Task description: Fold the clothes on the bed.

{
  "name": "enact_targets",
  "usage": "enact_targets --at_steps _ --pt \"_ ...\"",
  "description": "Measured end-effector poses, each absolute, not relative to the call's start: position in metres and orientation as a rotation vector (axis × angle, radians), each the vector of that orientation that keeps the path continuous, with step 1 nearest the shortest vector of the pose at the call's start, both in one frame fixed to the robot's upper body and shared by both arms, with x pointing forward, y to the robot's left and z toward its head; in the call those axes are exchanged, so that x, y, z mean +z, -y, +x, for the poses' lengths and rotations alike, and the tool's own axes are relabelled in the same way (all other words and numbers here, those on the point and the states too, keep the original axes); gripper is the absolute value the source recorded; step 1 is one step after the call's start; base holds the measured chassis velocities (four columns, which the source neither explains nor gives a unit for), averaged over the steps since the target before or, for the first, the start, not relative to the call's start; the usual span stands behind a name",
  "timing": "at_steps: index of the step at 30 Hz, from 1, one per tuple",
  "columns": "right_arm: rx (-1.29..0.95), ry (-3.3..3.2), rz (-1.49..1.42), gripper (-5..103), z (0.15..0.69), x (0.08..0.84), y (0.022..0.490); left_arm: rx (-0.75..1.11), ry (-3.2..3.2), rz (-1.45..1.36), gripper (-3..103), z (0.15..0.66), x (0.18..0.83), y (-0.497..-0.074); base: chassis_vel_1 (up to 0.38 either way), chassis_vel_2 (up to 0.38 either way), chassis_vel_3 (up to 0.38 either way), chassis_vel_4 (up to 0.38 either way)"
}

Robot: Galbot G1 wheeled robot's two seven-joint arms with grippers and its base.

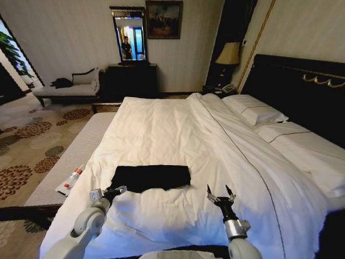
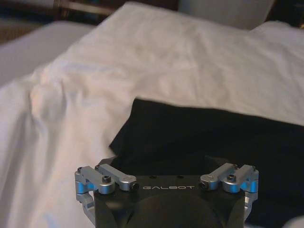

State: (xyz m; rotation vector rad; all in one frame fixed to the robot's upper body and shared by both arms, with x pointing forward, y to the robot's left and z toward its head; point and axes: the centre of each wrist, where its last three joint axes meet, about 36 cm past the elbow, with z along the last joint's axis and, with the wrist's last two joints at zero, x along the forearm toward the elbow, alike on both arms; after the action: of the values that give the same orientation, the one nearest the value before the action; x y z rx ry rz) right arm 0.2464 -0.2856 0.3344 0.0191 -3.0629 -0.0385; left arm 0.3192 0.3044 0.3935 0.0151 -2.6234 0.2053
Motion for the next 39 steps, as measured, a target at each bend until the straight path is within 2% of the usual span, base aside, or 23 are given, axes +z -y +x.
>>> enact_targets --at_steps 8,12,19,20,24,30,39 --pt "-0.104 2.994 0.123 100 0.269 0.354 0.297 0.207 2.655 -0.071 100 0.295 0.405 -0.297 0.0 0.0 0.0 0.0" --pt "-0.028 2.929 0.318 100 0.311 0.375 0.314 0.216 2.632 -0.048 100 0.249 0.403 -0.305 0.0 0.0 0.0 0.0" --pt "-0.02 2.91 0.433 100 0.342 0.391 0.318 0.132 2.681 -0.113 100 0.21 0.408 -0.31 0.0 0.0 0.0 0.0" --pt "-0.015 2.889 0.487 100 0.35 0.392 0.313 0.048 2.744 -0.18 100 0.198 0.41 -0.312 0.0 0.0 0.0 0.0" --pt "-0.033 2.839 0.583 100 0.355 0.39 0.295 -0.017 2.856 -0.266 100 0.181 0.412 -0.31 0.0 0.0 0.0 0.0" --pt "-0.255 2.735 0.687 100 0.361 0.392 0.261 -0.089 2.949 -0.269 100 0.153 0.412 -0.309 0.0 0.0 0.0 0.0" --pt "-0.308 2.646 0.776 100 0.387 0.392 0.23 -0.021 3.011 -0.234 100 0.112 0.426 -0.315 0.0 0.0 0.0 0.0"
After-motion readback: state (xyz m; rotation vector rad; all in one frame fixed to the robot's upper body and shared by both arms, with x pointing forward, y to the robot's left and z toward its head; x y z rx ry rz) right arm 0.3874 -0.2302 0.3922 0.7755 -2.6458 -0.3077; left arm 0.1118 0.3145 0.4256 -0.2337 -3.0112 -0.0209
